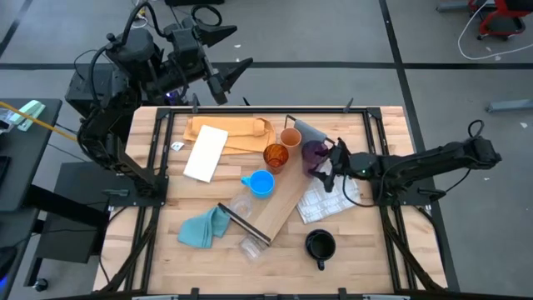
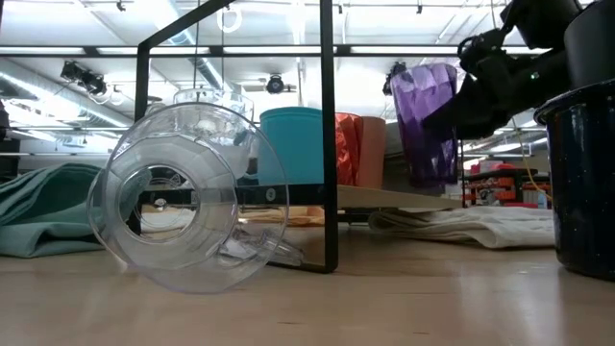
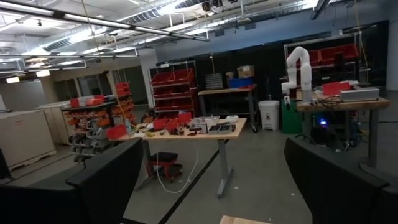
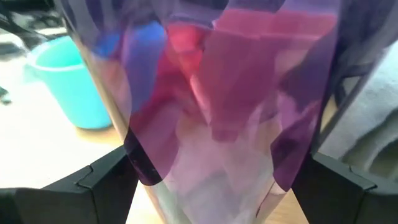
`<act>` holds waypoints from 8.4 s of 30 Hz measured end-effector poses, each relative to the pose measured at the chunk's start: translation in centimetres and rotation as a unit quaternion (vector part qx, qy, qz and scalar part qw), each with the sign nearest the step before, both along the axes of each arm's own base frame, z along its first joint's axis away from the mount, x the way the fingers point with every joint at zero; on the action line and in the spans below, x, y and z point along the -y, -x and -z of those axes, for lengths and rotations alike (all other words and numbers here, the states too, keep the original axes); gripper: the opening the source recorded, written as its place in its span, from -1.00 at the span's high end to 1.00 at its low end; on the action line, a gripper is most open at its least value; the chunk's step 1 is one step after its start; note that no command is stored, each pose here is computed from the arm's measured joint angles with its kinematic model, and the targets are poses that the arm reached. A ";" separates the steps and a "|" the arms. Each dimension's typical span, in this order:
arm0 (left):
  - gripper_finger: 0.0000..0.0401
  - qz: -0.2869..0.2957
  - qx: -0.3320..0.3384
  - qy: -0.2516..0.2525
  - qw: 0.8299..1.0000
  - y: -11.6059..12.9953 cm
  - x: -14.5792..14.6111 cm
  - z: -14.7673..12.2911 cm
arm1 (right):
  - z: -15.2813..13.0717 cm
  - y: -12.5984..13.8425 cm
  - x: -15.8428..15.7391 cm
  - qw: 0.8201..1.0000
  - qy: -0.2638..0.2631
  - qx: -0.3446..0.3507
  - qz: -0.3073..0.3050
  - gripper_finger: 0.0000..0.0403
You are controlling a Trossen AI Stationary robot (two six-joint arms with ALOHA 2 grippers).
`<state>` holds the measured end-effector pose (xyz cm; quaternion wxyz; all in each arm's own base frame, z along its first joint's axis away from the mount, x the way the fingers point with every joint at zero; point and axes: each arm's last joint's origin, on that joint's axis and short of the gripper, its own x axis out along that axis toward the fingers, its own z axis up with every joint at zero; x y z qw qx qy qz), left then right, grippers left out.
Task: Stack small to large cups/mugs on shelf
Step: Put the violet glass on the shelf, then put the black cup on the shelf
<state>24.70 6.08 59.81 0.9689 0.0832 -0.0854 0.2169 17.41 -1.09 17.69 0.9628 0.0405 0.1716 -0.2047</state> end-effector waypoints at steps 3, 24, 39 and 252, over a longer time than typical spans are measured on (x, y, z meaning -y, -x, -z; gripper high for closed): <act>-0.99 0.000 0.000 0.000 1.000 0.0 0.0 0.0 | 0.4 -0.4 -0.2 1.000 0.014 -0.010 0.003 -0.78; -0.99 0.000 -0.001 -0.001 1.000 0.0 0.0 0.0 | 1.3 -1.4 -0.1 1.000 0.002 -0.011 0.023 -0.96; -0.99 0.000 -0.004 0.000 1.000 0.0 0.0 0.1 | 0.2 -2.0 -0.2 1.000 -0.003 -0.014 0.024 -0.96; 0.14 -0.189 -0.281 0.293 0.894 9.2 5.3 10.3 | -18.5 -3.7 -12.6 0.899 -0.151 -0.336 -0.239 0.47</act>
